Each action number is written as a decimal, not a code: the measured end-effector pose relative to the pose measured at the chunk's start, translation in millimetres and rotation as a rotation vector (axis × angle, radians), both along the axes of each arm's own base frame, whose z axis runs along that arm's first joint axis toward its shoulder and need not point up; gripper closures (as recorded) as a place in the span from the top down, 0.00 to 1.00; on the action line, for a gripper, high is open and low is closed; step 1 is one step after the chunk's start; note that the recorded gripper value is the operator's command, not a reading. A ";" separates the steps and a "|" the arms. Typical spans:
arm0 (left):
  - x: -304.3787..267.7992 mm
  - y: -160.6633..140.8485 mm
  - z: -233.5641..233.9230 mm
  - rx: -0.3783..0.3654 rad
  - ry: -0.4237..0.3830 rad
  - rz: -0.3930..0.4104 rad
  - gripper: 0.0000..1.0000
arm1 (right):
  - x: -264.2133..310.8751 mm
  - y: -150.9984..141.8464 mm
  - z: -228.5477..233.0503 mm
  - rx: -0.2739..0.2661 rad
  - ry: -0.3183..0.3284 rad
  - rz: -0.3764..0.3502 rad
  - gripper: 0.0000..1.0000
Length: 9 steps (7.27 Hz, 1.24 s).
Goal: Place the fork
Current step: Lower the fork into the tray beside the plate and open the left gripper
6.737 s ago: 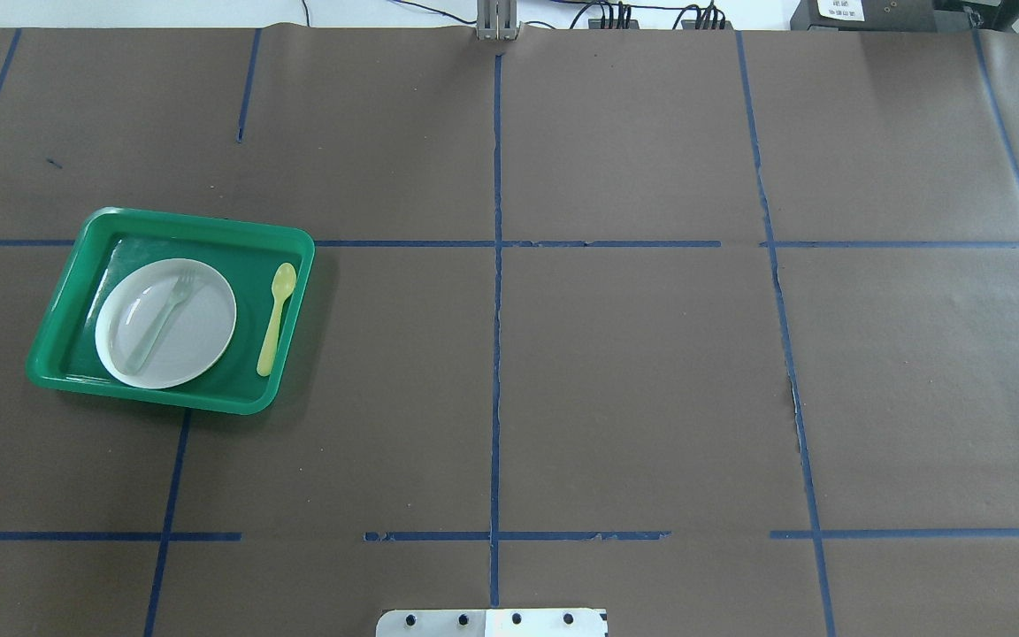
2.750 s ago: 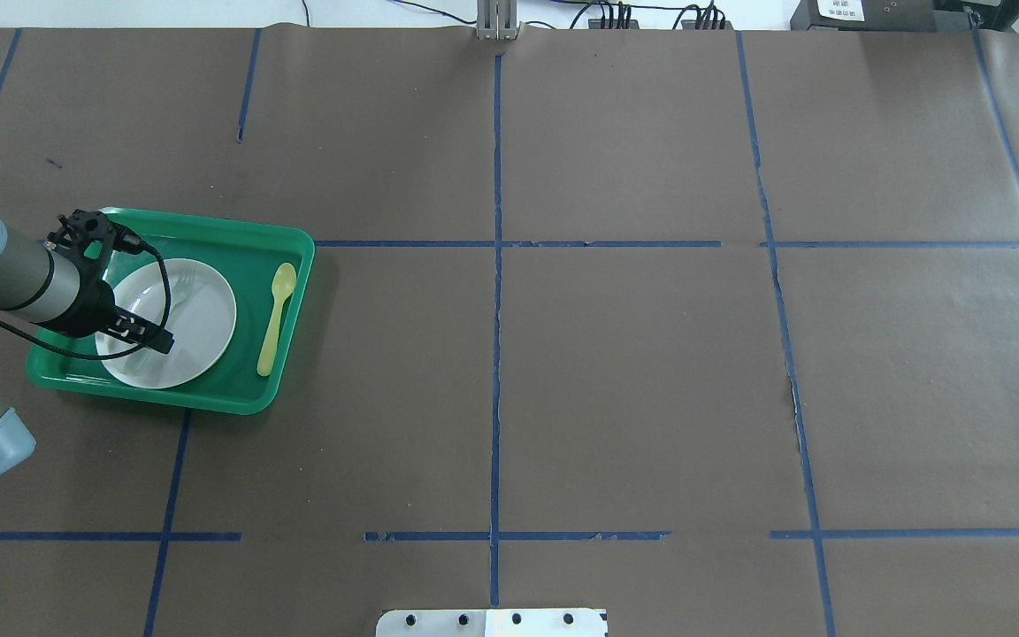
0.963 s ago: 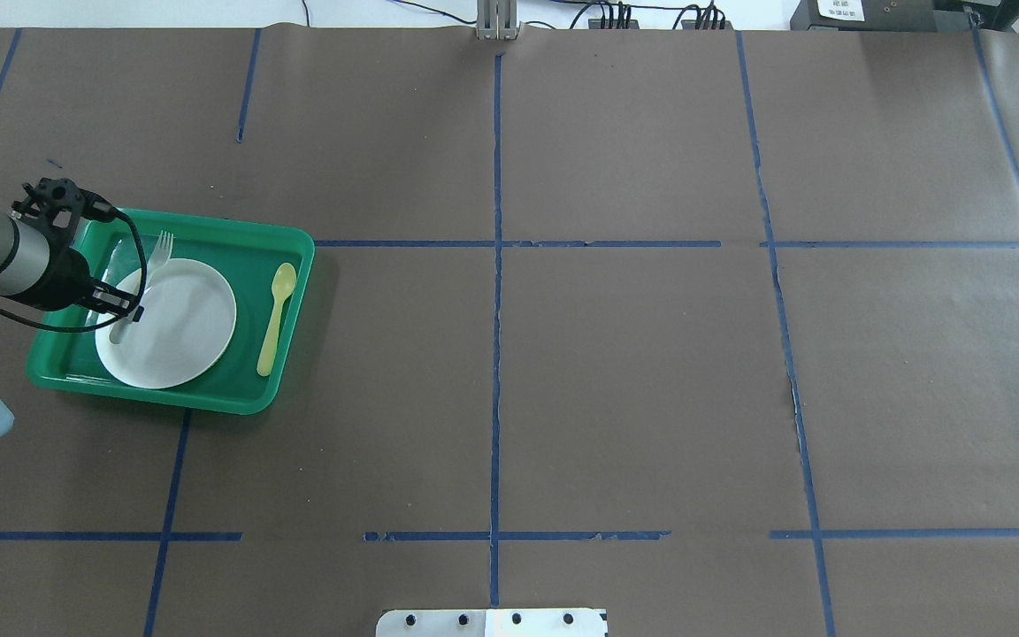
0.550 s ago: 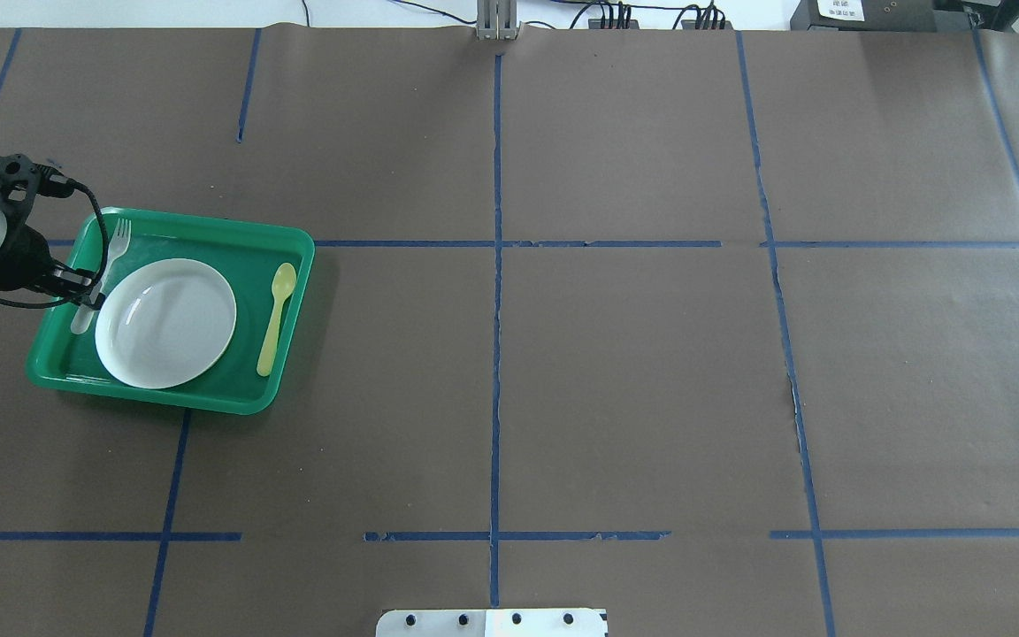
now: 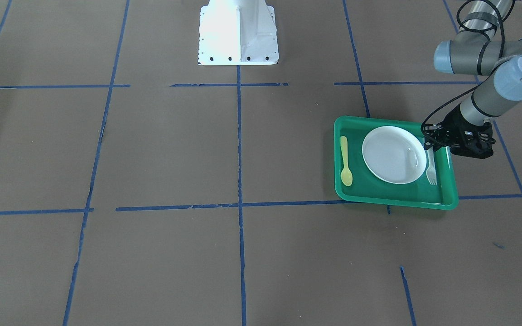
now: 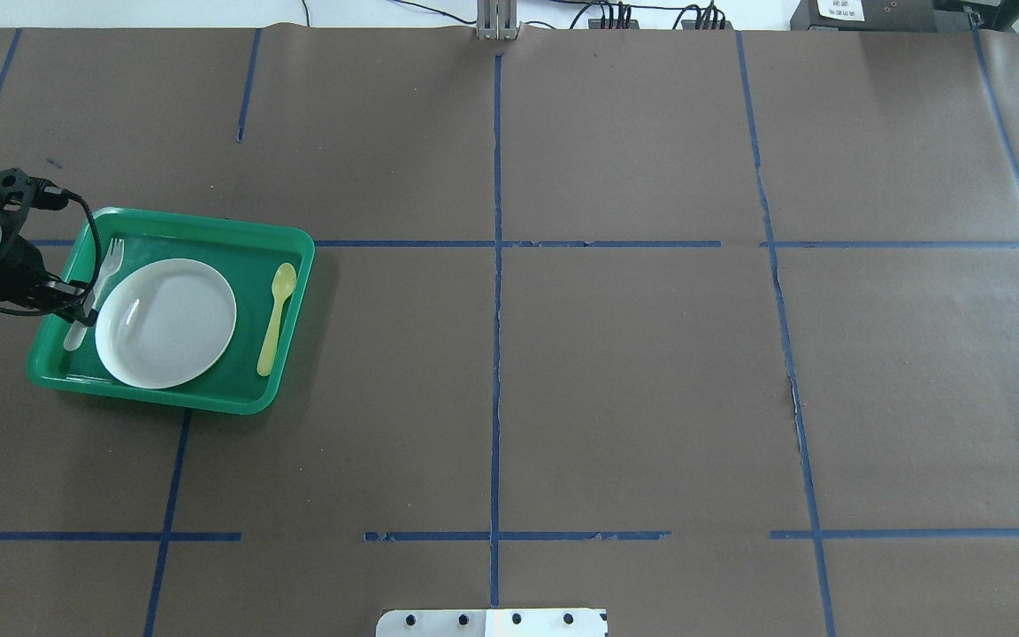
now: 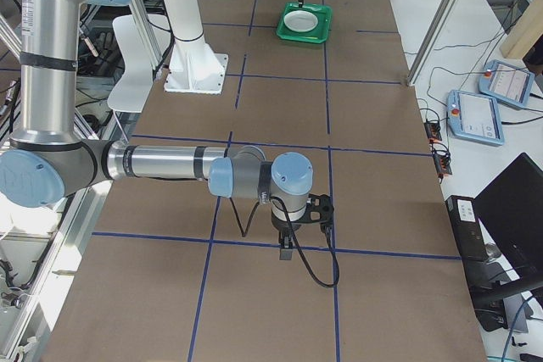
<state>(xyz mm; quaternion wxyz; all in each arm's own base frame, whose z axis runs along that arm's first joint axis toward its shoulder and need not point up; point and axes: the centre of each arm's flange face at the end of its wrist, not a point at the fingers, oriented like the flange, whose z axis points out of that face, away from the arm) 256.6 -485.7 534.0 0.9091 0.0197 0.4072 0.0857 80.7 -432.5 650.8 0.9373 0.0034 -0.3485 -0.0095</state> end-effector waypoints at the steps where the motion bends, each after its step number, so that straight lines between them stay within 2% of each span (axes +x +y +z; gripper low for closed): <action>1: -1.0 0.4 3.6 -0.009 -0.001 0.000 0.00 | 0.0 0.0 0.0 0.000 0.000 0.000 1.00; 4: -5.1 -1.1 14.7 -0.030 -0.012 -0.009 0.00 | 0.0 0.0 0.0 0.000 0.000 0.000 1.00; 5: -5.7 -1.6 17.9 -0.036 -0.016 -0.011 0.20 | 0.0 0.0 0.0 0.000 0.000 0.000 1.00; 6: -5.7 -2.0 20.8 -0.041 -0.019 -0.012 0.84 | 0.0 0.0 0.0 0.000 0.000 0.000 1.00; 7: -5.8 -2.2 21.9 -0.042 -0.020 -0.013 1.00 | 0.0 0.0 0.0 0.000 0.000 0.000 1.00; 9: -6.4 -2.9 20.5 -0.039 -0.020 -0.016 1.00 | 0.0 0.0 0.0 0.000 0.000 0.000 1.00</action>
